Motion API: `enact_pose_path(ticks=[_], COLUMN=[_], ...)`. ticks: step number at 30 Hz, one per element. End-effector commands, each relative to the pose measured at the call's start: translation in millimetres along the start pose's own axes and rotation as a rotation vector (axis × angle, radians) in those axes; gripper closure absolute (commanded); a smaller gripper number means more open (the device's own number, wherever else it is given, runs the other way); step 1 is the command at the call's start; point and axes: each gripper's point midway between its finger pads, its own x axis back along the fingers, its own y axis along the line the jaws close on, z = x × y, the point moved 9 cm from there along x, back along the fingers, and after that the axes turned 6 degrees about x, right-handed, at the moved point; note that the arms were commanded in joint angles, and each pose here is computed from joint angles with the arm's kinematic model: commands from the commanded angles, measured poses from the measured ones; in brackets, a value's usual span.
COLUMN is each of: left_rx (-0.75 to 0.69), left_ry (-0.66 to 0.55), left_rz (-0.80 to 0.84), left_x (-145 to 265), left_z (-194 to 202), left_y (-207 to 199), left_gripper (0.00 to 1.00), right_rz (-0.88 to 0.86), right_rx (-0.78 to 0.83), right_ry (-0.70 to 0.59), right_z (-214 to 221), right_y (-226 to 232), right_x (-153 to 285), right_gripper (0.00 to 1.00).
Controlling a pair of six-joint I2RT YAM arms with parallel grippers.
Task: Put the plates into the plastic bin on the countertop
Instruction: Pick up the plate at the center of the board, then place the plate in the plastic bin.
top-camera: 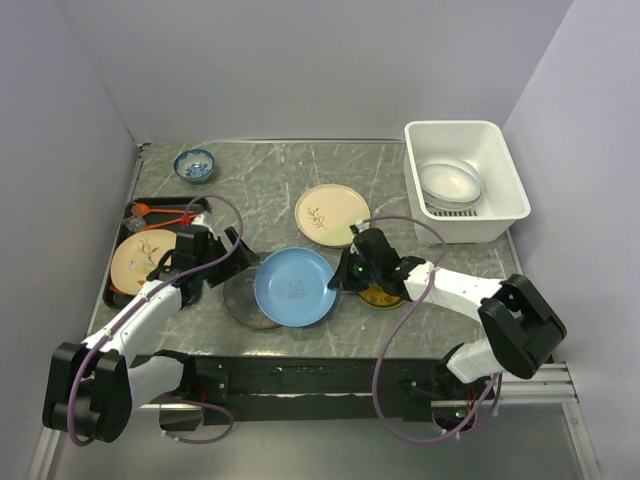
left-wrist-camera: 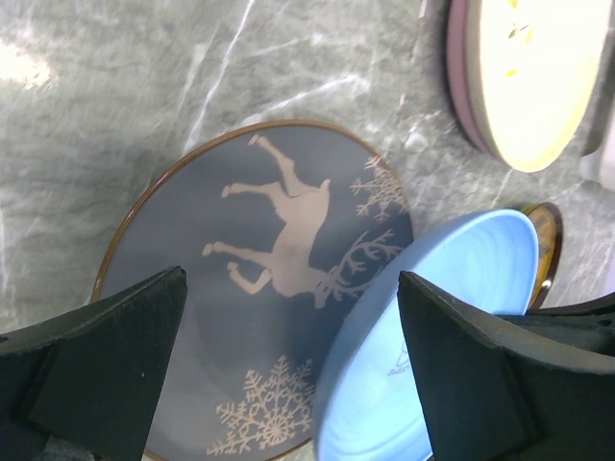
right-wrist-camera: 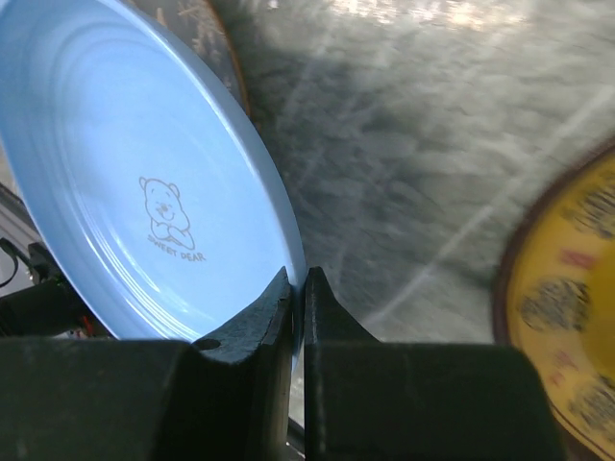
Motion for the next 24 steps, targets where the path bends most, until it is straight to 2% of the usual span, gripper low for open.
enact_pose_path(ticks=[1,11,24], left_rx=[-0.006,-0.028,-0.049], left_ry=[-0.033,0.018,0.041], left_rz=[0.086,0.147,0.194], left_x=[0,-14,-24], left_z=[-10,-8,-8], left_y=[-14,-18,-21], left_gripper=[0.03,0.03,0.01], right_rz=[0.007,0.058,0.093], right_rx=[-0.004,-0.053,-0.085], right_ry=[-0.084,-0.161,-0.290], right_z=[-10,-7,-27], right_y=[-6,-30,-42], right_x=[16,49,90], right_gripper=[1.00,1.00,1.00])
